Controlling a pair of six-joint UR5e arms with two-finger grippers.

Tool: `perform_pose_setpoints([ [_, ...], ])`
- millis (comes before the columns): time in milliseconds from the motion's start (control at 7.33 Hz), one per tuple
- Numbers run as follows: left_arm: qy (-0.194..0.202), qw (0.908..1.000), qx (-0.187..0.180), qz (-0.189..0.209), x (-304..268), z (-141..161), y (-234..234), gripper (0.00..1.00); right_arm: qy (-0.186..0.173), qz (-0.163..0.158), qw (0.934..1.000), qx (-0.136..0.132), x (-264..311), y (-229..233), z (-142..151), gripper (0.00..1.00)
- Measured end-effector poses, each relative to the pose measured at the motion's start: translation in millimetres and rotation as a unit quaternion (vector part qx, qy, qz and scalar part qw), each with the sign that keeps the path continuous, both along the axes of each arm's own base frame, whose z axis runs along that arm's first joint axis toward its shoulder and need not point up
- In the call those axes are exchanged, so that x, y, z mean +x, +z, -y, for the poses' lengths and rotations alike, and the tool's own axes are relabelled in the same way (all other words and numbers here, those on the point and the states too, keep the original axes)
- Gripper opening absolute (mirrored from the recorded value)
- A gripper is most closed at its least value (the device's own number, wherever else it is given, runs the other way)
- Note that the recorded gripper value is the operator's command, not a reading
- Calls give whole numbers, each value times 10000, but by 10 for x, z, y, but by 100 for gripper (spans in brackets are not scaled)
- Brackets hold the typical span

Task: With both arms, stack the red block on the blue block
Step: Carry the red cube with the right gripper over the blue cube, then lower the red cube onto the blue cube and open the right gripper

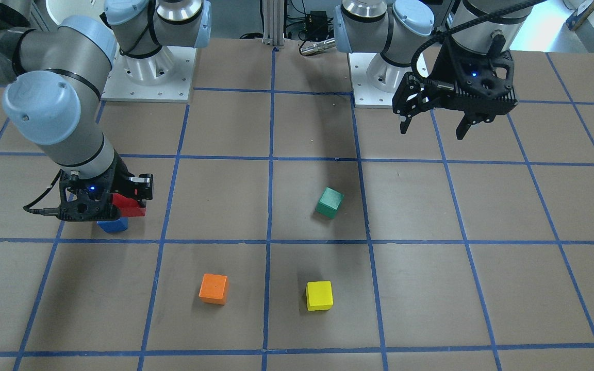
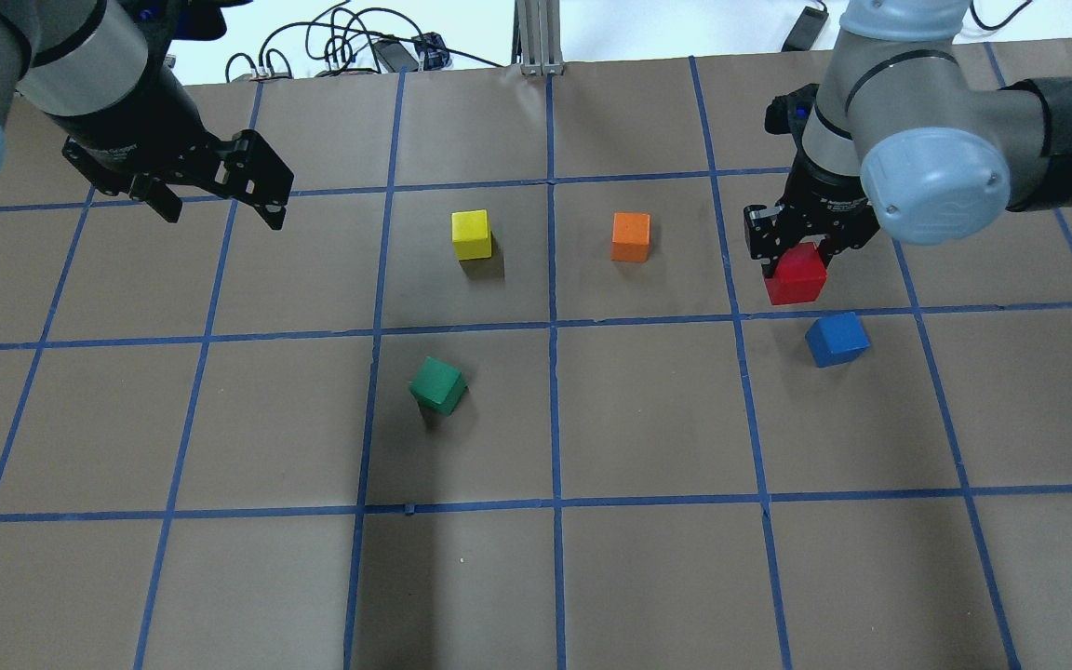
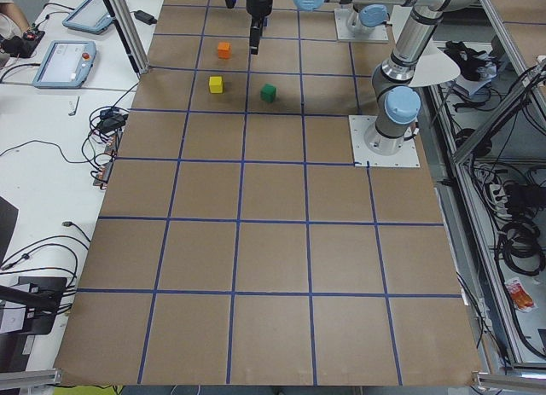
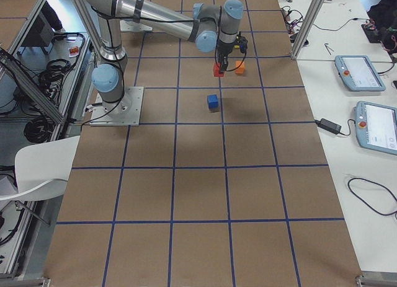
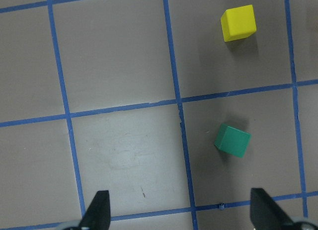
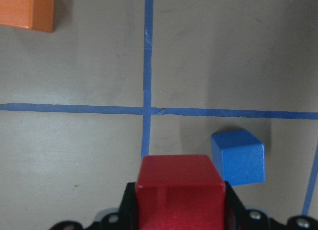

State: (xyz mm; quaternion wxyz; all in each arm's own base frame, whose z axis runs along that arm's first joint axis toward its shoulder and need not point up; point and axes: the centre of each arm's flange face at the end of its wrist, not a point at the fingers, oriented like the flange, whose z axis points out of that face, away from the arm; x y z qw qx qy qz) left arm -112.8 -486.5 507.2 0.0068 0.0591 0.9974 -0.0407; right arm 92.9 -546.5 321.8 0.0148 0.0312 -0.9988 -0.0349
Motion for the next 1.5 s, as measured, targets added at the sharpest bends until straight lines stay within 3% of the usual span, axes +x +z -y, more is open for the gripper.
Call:
perform_pose_setpoints([
  [682,-10,10000,-27,-22,-3,16,8,100,569,15,9972,-481,-608,-496,-307,0],
  [1500,-5,10000,-36,-23,2,21,7,100,496,4,9974,-531,-733,-690,-433,0],
])
